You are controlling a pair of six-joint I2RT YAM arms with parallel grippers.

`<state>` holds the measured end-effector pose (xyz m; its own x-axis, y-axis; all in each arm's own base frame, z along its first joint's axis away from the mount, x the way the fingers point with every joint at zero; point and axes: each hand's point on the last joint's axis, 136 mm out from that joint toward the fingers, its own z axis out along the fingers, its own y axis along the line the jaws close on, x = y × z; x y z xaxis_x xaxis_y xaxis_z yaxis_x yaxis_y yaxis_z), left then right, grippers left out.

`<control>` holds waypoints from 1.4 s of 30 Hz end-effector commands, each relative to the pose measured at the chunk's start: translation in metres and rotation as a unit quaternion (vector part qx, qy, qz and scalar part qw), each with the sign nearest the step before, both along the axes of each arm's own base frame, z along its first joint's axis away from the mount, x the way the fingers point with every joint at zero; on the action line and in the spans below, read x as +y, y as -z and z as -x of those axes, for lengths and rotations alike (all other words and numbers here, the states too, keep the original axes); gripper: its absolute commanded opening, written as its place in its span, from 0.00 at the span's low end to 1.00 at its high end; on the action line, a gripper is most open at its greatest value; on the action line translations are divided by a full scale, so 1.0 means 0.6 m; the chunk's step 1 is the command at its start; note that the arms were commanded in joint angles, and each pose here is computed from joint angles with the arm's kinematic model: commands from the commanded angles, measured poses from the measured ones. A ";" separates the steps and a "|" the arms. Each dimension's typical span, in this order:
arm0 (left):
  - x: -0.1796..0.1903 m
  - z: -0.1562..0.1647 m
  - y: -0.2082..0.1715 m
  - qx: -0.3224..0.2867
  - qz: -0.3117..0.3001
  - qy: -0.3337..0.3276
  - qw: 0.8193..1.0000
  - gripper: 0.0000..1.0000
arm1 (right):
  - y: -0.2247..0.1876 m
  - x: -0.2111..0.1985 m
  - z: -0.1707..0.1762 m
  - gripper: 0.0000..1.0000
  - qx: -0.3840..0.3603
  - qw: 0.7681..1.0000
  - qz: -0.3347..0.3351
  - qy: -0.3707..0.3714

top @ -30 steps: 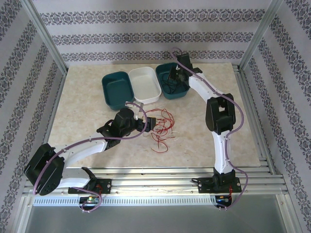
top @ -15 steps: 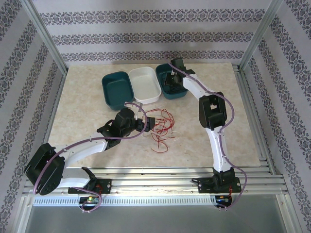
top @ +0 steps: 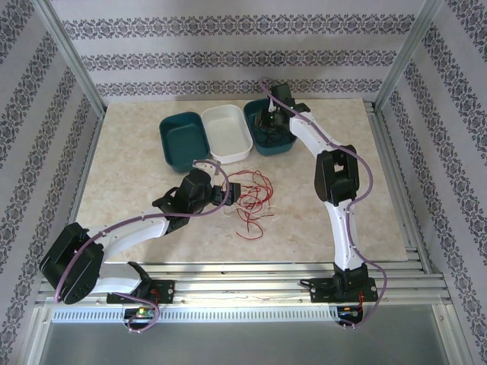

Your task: Untangle the cables

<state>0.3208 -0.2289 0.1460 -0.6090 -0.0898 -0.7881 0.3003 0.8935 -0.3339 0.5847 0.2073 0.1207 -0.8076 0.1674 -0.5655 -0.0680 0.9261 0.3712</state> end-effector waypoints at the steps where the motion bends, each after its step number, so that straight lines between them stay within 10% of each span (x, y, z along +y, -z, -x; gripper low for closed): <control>1: 0.015 -0.006 0.002 0.011 0.003 -0.022 1.000 0.99 | -0.107 0.007 0.018 0.42 -0.049 0.999 -0.017 -0.015; 19: 0.044 -0.017 -0.004 0.032 0.012 -0.042 0.999 0.99 | -0.191 -0.024 0.126 0.49 -0.098 0.995 0.011 -0.014; 42: 0.017 0.002 0.050 0.147 0.023 0.022 0.989 0.89 | -0.082 -0.071 0.407 0.51 -0.003 1.000 0.026 0.007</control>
<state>0.3242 -0.2113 0.1174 -0.7741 -0.1029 -0.6247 0.2156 0.8849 -0.4129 0.3524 0.1652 0.1738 -0.7933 0.1161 -0.5977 -0.0908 0.9481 0.3047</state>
